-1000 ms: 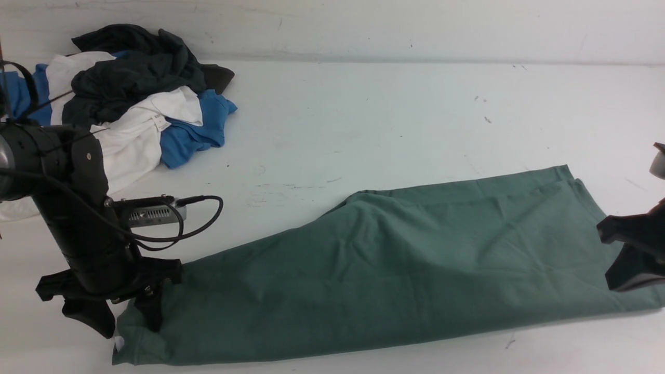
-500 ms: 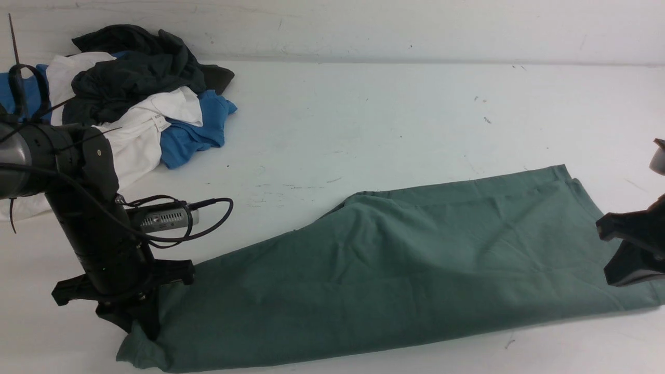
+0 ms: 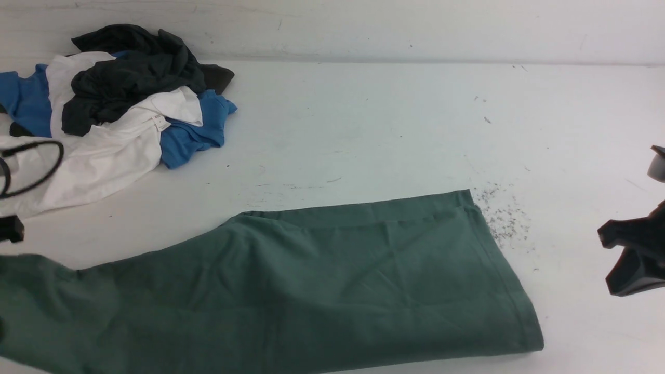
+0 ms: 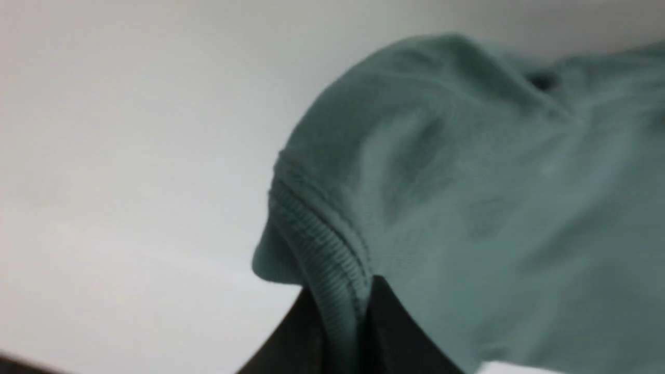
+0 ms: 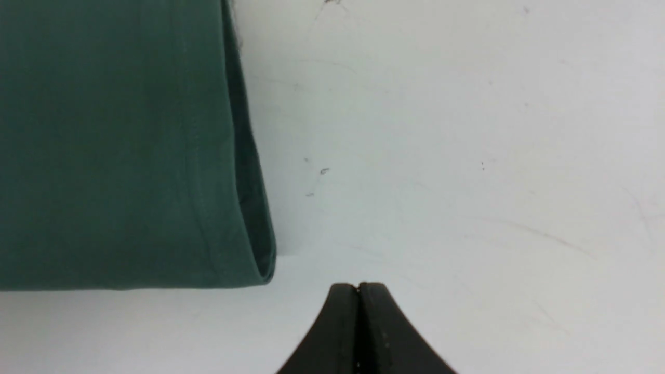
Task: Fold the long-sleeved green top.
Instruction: Drag the left edge of the fabric to the left with your left arm and fold it to the right edge
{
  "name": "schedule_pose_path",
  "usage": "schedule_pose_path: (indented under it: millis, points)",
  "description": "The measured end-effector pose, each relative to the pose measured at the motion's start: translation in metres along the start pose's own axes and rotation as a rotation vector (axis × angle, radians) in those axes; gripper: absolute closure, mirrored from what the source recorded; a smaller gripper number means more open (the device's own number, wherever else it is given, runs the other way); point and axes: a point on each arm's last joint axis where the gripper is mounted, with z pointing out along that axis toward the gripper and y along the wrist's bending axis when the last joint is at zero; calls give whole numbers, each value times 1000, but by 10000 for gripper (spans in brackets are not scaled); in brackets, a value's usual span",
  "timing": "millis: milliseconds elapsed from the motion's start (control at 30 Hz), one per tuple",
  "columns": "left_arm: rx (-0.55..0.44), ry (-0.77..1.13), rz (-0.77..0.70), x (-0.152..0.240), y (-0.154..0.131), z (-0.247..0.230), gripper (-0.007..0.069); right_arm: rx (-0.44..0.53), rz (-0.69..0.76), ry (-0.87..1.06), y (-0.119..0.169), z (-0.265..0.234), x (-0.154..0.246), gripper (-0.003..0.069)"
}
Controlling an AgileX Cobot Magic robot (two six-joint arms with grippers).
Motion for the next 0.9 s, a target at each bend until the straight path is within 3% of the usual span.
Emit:
schedule_pose_path:
  millis: [167, 333, 600, 900]
  points:
    - [191, -187, 24, -4, -31, -58, 585, -18, 13, -17, 2, 0, -2, 673]
    - [388, -217, 174, 9, -101, -87, 585, -30, 23, -36, 3, 0, -3, 673]
    - [506, -58, 499, 33, -229, -63, 585, -28, 23, -48, 3, 0, -4, 673]
    - [603, 22, 680, 33, -358, -7, 585, -30, 25, -50, 3, 0, -5, 673]
